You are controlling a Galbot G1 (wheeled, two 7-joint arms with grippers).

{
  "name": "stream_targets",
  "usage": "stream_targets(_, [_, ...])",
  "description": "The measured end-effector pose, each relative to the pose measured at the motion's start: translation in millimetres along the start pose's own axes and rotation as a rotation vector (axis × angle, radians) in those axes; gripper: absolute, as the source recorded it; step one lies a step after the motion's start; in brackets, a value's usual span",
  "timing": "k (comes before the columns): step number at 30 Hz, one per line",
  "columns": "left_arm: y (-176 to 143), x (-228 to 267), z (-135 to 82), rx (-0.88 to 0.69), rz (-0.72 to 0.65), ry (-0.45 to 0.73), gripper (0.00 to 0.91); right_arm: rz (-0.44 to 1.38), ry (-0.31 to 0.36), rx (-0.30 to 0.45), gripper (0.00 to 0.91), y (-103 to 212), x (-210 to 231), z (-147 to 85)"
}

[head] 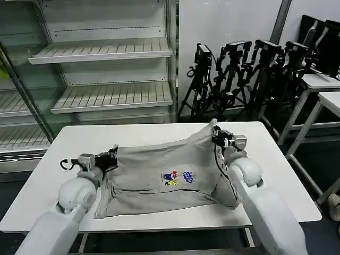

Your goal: Fold and organize the clothes.

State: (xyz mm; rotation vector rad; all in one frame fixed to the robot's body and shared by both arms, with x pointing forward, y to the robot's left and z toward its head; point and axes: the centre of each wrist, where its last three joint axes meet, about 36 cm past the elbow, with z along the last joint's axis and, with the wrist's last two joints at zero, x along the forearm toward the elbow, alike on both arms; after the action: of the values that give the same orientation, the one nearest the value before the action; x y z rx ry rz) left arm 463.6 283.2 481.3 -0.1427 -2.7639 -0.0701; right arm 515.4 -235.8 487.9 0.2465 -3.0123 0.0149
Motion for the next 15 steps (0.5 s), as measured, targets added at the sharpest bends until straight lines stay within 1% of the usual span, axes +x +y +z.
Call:
stream_targets(4, [-4, 19, 11, -0.017, 0.009, 0.007, 0.020, -0.009, 0.005, 0.009, 0.000, 1, 27, 9])
stream_targets(8, [-8, 37, 23, -0.035, 0.015, 0.020, 0.020, -0.013, 0.025, 0.014, 0.000, 4, 51, 23])
stream_targets(9, [-9, 40, 26, -0.039, 0.015, 0.023, 0.010, -0.014, 0.035, 0.016, 0.000, 4, 56, 27])
stream_targets(14, [-15, 56, 44, -0.061, 0.016, 0.056, 0.020, -0.020, 0.096, 0.015, 0.000, 11, 75, 45])
stream_targets(15, [-16, 57, 47, -0.065, 0.016, 0.061, 0.020, -0.018, 0.108, 0.016, 0.272, 12, 77, 48])
